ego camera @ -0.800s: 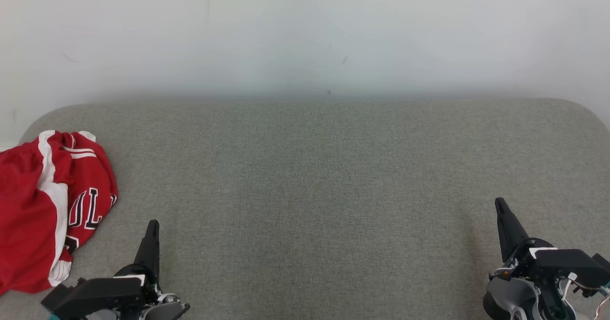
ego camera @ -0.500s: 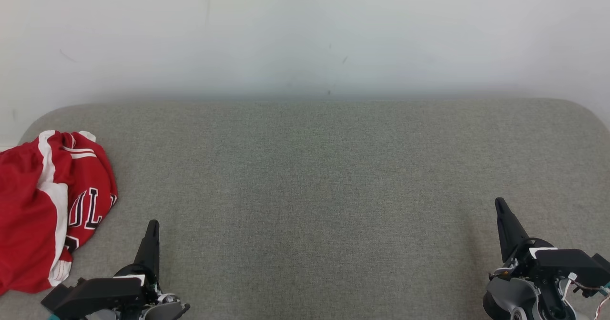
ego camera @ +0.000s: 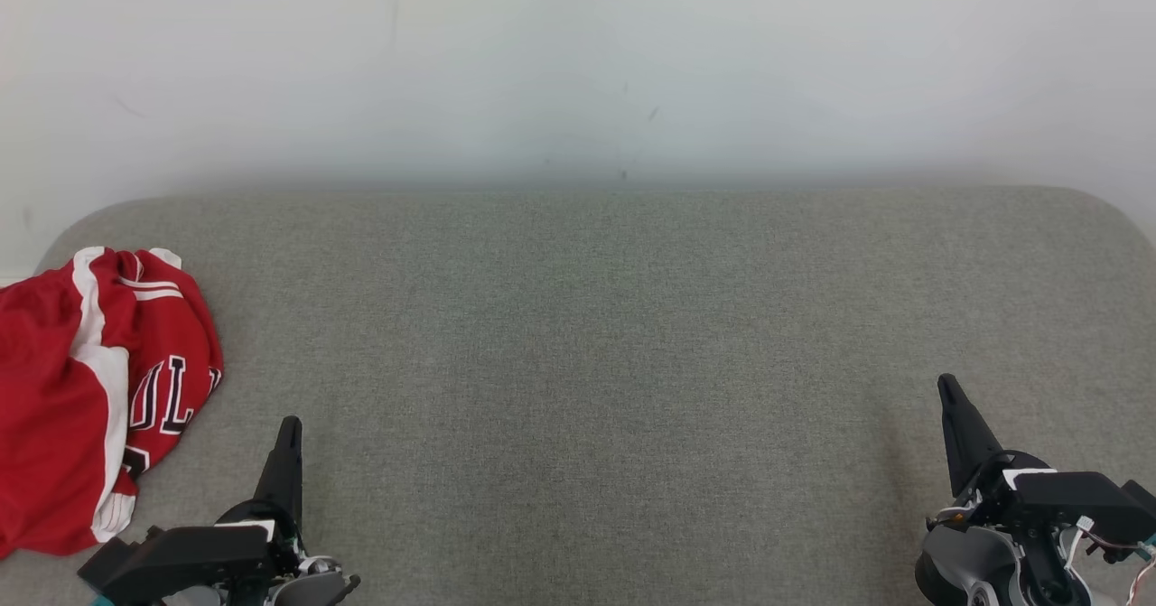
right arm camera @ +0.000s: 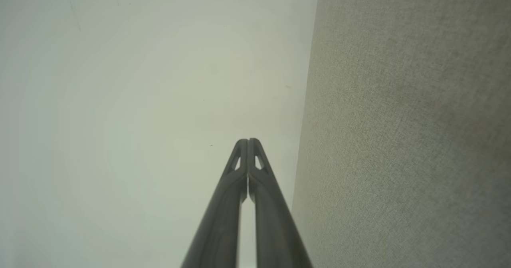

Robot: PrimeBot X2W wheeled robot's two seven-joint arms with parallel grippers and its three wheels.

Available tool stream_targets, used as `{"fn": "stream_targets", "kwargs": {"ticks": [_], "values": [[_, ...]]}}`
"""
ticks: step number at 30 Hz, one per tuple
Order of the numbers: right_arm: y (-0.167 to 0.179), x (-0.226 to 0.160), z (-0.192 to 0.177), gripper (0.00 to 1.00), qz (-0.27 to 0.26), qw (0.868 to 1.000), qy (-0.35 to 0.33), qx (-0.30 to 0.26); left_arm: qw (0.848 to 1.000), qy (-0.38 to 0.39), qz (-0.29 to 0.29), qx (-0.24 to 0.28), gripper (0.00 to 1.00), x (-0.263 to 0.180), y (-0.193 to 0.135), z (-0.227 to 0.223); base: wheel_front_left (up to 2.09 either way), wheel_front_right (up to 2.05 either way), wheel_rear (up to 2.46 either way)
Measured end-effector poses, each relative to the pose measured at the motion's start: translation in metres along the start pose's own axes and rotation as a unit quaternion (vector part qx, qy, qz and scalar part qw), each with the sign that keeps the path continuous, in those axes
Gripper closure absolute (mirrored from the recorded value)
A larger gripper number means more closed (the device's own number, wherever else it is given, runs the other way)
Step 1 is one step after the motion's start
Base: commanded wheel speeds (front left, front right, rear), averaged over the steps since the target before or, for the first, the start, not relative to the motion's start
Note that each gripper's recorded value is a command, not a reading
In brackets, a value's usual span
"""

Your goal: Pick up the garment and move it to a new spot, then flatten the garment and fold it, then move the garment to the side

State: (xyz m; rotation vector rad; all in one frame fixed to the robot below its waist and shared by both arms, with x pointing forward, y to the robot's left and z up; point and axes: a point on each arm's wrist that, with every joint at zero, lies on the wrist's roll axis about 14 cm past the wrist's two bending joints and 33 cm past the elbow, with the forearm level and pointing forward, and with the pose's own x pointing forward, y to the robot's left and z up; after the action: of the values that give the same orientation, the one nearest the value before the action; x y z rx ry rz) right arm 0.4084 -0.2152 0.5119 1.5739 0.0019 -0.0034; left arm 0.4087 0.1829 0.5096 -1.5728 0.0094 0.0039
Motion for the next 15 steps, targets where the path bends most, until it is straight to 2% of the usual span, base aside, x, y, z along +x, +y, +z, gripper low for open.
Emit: {"fn": "stream_targets", "kwargs": {"ticks": [14,15], "values": [[-0.0020,-0.0006,-0.0002,1.00,-0.003,1.000,0.000,0.001,1.000,0.000,0.002,0.000,1.00,-0.0003,0.0012,-0.0002,0.00,0.00,0.00],[-0.0052,-0.0015,-0.0002,0.00,-0.008,1.000,-0.001,0.002,1.000,0.000,0.007,-0.001,0.00,-0.0013,0.0046,-0.0005,0.00,0.00,0.00]]}}
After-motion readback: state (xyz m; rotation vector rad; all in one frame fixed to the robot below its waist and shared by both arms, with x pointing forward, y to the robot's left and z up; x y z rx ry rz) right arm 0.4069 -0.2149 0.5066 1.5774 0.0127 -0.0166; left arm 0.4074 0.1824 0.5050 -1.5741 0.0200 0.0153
